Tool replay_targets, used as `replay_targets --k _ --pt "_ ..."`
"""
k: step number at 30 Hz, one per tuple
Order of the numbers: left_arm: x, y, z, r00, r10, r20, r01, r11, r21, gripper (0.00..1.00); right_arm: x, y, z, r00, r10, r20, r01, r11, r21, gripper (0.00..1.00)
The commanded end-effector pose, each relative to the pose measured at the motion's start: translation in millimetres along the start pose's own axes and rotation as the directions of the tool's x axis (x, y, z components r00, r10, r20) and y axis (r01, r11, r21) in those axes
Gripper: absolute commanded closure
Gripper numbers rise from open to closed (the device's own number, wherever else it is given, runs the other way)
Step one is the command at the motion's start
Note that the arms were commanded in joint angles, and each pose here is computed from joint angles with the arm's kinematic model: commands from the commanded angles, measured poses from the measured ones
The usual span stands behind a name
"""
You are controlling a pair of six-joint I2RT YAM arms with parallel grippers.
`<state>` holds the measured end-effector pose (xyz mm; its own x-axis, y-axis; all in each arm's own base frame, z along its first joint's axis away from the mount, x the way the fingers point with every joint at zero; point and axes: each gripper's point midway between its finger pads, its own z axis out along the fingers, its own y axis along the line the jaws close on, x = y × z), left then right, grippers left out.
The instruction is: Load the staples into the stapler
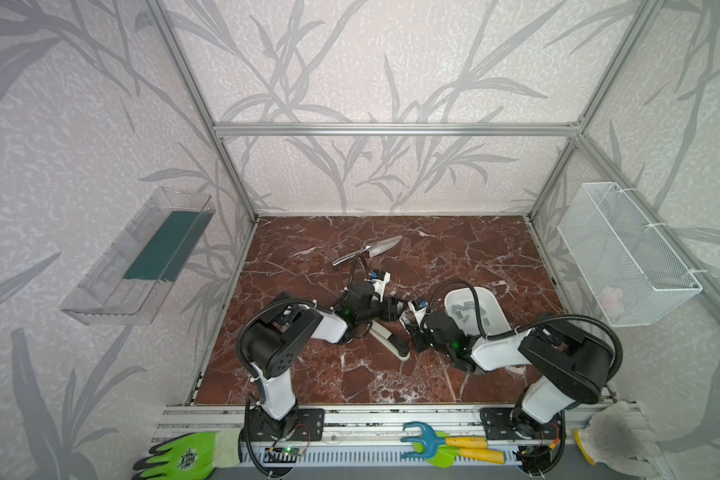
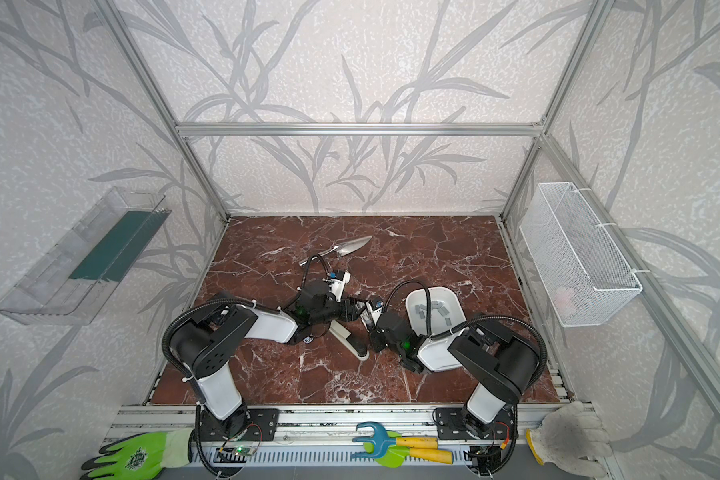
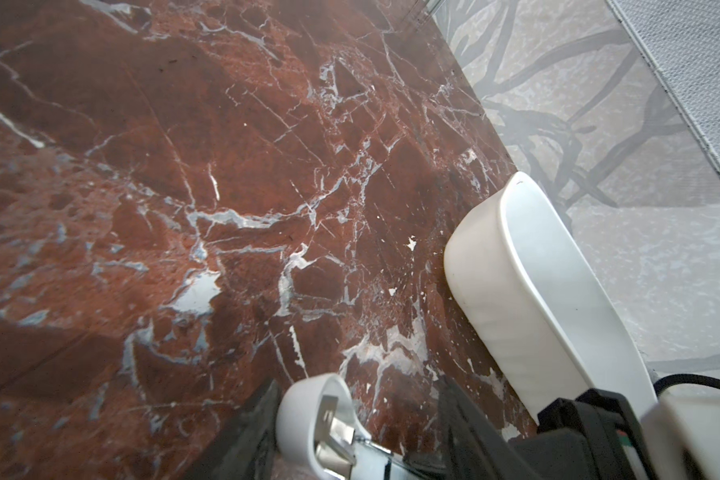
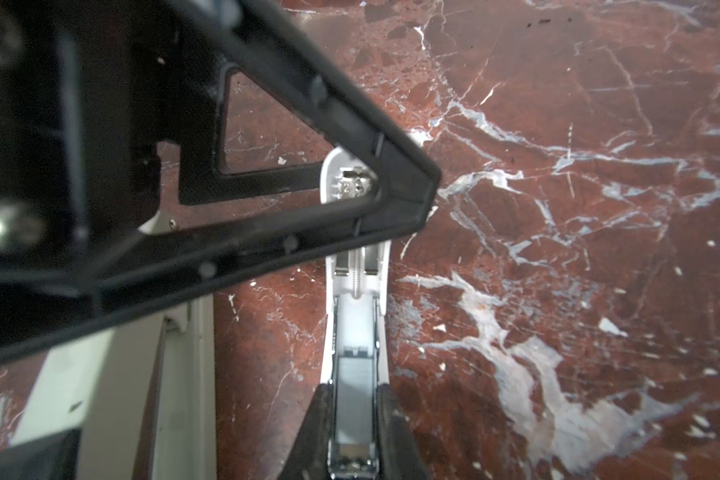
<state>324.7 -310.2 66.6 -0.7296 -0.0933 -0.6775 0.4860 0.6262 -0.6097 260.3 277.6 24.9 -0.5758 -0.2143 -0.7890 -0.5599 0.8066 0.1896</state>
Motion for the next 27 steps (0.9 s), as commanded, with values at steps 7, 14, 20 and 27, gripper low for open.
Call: replay_targets --k 7,14,20,27 --pt "5 -33 -3 0.997 0.063 0.034 -0.068 0.977 0.201 0.51 37 -3 1 0.993 -0.025 -0.116 0.026 1.0 0.004 0.91" --pt "30 -57 -8 0.99 0.138 0.019 -0.137 0.944 0.301 0.51 38 -4 2 0.993 -0.021 -0.114 0.022 1.0 0.008 0.91" --pt "50 -64 -10 0.984 0.18 0.014 -0.174 0.926 0.335 0.53 39 -6 1 0.994 -0.021 -0.109 0.023 1.0 0.016 0.9" --pt "57 -50 -5 0.982 0.186 0.009 -0.181 0.941 0.285 0.54 32 -9 -9 0.996 -0.03 -0.086 0.033 0.999 0.034 0.73"
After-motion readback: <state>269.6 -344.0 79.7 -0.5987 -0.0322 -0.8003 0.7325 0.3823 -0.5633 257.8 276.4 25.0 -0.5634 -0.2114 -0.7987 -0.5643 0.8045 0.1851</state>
